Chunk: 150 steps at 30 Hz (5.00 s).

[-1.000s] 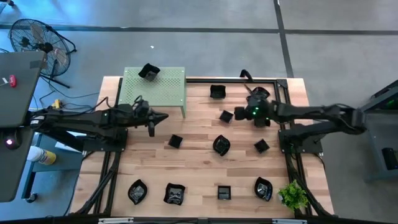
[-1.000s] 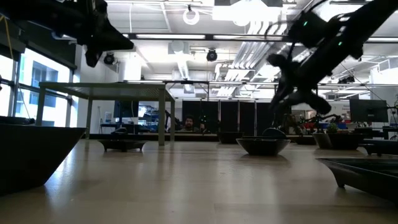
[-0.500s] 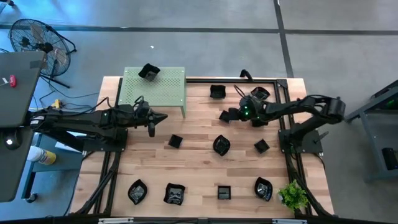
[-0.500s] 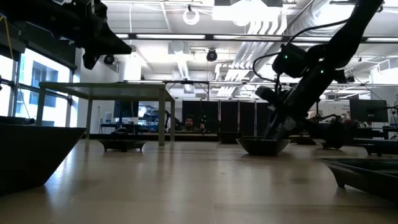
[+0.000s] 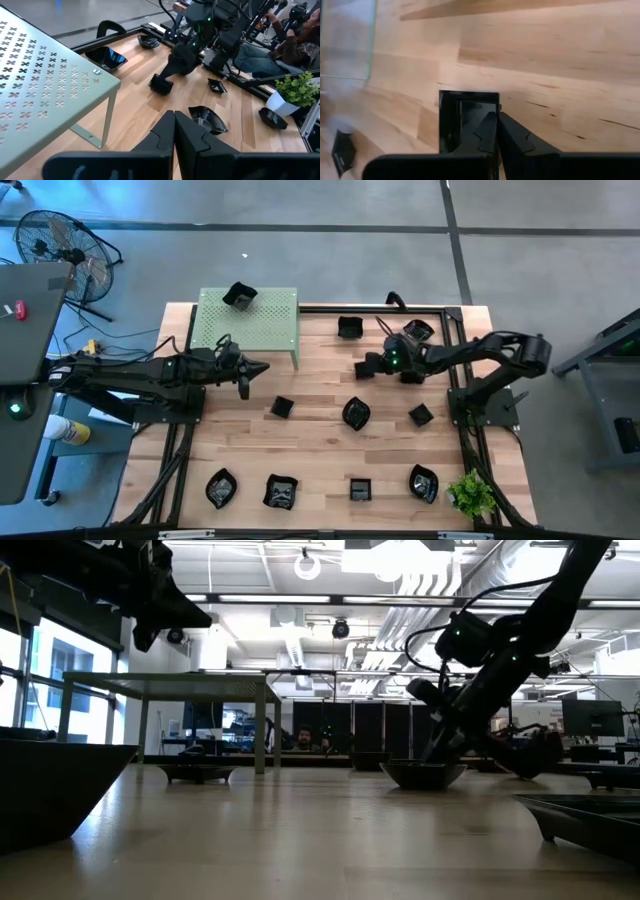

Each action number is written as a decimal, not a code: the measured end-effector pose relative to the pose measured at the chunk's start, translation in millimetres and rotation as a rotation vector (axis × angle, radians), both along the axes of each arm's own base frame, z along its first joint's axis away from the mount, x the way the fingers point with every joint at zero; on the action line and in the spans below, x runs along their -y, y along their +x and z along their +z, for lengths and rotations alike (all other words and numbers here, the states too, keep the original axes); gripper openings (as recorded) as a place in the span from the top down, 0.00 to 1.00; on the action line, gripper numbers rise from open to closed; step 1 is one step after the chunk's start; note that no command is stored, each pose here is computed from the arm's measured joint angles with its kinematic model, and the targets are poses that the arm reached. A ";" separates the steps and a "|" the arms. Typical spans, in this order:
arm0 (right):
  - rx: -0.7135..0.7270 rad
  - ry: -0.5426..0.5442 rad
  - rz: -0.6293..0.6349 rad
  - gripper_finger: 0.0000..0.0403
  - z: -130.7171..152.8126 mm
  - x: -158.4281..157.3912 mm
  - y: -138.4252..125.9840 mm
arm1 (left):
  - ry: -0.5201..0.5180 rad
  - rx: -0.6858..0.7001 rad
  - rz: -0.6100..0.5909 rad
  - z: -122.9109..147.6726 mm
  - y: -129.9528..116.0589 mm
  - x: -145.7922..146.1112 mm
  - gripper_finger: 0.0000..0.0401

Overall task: Pick & Place Mini shaped plates
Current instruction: Put the black square plate on the shelf, then put the black leaf-shaped plate on the shelf

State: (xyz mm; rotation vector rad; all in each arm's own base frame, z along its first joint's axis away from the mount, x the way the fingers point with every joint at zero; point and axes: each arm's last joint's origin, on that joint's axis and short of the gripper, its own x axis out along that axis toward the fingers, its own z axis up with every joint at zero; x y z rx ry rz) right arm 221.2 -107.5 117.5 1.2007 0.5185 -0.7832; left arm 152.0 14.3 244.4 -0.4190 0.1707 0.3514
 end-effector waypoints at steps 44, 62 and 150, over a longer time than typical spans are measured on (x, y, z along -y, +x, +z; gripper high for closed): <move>0.299 -0.170 0.012 0.99 138.2 93.0 208.9 | 0.038 -0.011 0.041 0.0 -0.4 -1.4 1.00; 0.325 -0.174 -0.054 0.88 136.8 94.5 211.6 | 0.037 -0.010 0.044 0.0 -0.4 -1.5 1.00; 0.322 -0.892 0.302 1.00 147.8 -44.6 -10.8 | -0.893 -1.012 -0.146 -81.0 -23.8 184.0 0.97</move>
